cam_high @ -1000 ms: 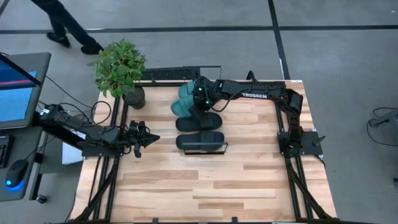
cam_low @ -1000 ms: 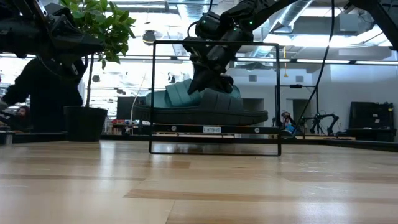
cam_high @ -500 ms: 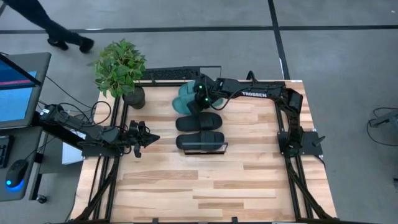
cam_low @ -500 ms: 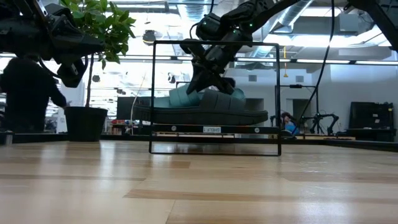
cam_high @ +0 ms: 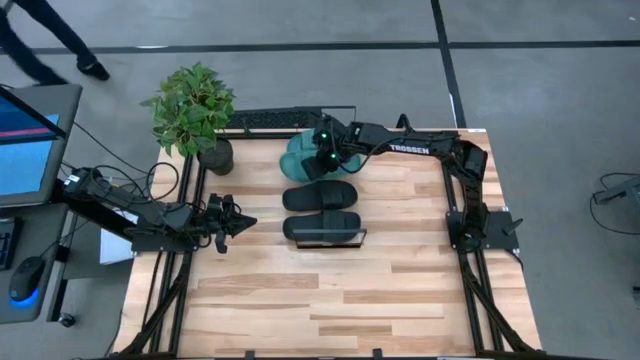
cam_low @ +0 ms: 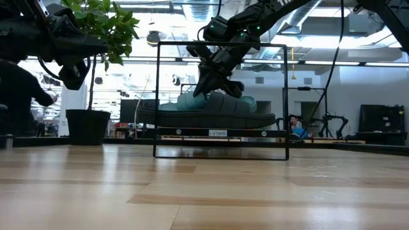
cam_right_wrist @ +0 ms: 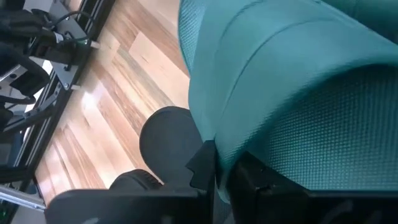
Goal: Pick and place slides into the shelf
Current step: Put the green slide on the shelf, then return to Home Position
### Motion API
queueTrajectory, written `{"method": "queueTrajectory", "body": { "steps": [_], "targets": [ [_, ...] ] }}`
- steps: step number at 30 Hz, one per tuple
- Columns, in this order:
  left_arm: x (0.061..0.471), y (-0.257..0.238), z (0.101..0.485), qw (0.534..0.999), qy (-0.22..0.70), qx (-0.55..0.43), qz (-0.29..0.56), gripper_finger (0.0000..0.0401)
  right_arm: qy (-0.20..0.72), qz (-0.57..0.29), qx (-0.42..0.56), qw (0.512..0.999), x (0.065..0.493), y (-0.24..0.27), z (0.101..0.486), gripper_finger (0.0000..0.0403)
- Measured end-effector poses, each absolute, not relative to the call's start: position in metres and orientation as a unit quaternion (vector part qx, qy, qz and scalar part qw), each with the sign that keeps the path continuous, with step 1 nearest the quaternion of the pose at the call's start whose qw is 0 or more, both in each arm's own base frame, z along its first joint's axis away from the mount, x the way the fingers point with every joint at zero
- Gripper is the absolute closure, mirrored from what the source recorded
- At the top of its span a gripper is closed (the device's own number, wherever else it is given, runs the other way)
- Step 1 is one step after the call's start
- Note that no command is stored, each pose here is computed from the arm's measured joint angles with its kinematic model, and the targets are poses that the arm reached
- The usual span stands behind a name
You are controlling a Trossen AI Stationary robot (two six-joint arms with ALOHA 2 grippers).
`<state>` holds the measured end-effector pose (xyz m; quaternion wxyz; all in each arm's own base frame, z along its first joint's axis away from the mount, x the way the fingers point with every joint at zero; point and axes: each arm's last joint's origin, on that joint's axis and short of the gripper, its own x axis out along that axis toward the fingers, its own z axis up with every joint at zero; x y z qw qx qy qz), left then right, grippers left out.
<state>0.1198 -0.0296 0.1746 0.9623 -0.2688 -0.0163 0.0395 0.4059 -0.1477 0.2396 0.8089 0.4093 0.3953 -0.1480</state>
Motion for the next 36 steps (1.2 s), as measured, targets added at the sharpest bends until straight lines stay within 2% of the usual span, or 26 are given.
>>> {"method": "queueTrajectory", "body": {
  "steps": [12,17,32,36],
  "targets": [
    [0.12,-0.03,0.173,0.963,-0.01,-0.267,0.041,0.0401,0.394,-0.157,0.427,0.799,0.406,-0.147,0.239,0.029],
    [0.12,-0.03,0.173,0.963,-0.009,-0.267,0.042,0.0401,0.389,-0.163,0.437,0.794,0.404,-0.147,0.244,0.0268],
    [0.12,-0.03,0.171,0.961,-0.001,-0.272,0.044,0.0401,0.374,-0.208,0.432,0.794,0.396,-0.161,0.249,0.0291],
    [0.12,-0.03,0.171,0.961,0.0,-0.272,0.045,0.0401,0.349,-0.225,0.404,0.815,0.388,-0.162,0.27,0.0291]
  ]
}}
